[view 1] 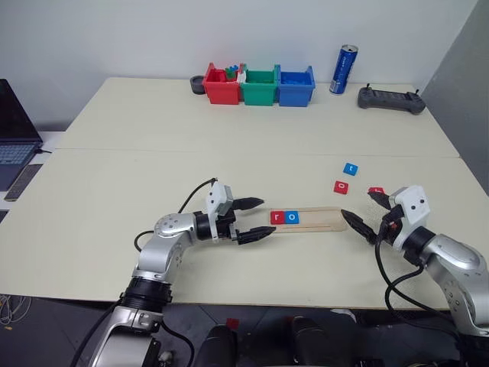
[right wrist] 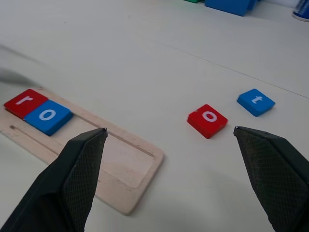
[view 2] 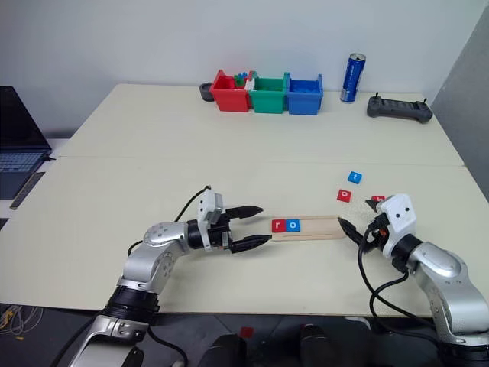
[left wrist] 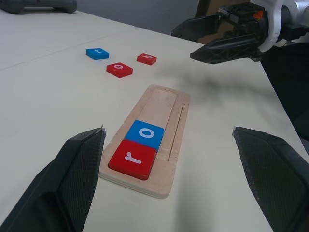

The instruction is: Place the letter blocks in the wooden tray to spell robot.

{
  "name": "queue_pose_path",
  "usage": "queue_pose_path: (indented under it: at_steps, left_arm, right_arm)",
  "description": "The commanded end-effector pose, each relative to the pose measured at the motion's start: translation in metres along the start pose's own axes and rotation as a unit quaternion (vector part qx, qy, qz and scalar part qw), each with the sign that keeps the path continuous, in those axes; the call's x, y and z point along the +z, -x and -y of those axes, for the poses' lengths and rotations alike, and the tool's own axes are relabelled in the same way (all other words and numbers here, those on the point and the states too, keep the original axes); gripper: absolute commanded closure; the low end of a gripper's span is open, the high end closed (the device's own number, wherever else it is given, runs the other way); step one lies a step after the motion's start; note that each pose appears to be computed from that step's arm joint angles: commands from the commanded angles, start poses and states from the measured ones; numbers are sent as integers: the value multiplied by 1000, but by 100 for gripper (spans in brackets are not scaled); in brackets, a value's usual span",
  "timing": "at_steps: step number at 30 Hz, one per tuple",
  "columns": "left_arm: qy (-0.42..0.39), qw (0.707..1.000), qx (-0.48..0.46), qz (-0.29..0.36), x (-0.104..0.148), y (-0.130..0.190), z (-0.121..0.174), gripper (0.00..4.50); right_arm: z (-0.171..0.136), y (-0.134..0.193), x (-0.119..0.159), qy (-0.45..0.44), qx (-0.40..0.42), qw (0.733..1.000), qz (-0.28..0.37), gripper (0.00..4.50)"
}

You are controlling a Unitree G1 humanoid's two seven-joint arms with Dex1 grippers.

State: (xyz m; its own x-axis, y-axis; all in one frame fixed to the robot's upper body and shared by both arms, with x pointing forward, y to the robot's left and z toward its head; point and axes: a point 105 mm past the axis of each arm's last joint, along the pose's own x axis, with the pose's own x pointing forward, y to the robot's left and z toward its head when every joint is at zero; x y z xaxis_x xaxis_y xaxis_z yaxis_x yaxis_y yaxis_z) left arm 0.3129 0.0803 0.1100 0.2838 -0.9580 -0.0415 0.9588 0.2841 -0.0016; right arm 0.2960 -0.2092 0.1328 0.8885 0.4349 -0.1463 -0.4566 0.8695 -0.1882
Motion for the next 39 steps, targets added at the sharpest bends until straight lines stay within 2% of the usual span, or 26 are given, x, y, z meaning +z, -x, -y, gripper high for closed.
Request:
queue_pose_path:
  at_steps: [1,8,14,18,29,36,39]
  left_arm:
    - [-38,999,-4,23,16,2,1,3]
    - [-56,998,8,24,15,7,-1,3]
    - [-56,998,0,27,20,3,5,3]
    - [-57,998,2,27,22,3,4,3]
    - [-58,998,2,26,23,2,5,3]
    - [-59,998,7,27,22,4,4,3]
    - [-59,998,8,27,21,4,5,0]
  right_arm:
    - [15,3,8,8,-47,999,12,0]
    - [38,4,-3,-6,-131,991,-3,0]
    - [56,-2,-18,-88,-201,975,-24,0]
    - [64,-10,-23,-103,-234,966,-39,0]
    - [77,-32,-46,-114,-253,957,-87,0]
    - [82,-43,-52,-120,-249,957,-88,0]
    - [78,-46,-53,-121,-244,958,-87,67]
